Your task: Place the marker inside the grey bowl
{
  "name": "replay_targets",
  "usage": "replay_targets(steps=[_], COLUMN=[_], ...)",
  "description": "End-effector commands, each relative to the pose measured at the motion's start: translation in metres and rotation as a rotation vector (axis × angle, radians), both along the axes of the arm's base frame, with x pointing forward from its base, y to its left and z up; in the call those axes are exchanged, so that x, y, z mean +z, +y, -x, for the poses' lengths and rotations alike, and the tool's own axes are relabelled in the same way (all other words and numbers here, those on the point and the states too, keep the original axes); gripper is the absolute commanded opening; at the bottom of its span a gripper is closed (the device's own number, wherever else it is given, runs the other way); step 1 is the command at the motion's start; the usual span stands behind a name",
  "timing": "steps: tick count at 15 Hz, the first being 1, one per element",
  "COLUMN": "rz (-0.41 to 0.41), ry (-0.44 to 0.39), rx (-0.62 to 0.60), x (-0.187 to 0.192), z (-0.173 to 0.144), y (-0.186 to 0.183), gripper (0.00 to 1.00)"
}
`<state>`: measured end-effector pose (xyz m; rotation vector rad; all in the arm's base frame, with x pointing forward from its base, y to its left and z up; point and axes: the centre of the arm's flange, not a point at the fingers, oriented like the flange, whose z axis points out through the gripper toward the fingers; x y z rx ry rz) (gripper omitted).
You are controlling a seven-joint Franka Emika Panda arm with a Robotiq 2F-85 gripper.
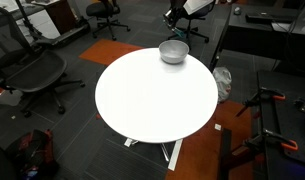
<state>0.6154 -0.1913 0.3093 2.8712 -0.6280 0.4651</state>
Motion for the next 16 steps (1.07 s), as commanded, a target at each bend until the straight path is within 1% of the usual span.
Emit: replay_targets(steps=[1,7,10,15,16], rz=[-0.014,-0.045,-0.076,-0.107,-0.111], ry=[-0.006,0.011,0.012,-0.001,-0.003], rx=[-0.040,-0.073,-0.087,-0.117,-0.120], x=[-0.020,-0.064,-0.083,-0.102,-0.104], z=[-0.017,-0.031,-0.033,-0.032,-0.032], y=[-0.010,-0.022,-0.024,-0.027,-0.028], gripper=[0.05,0.05,0.05,0.05,0.08])
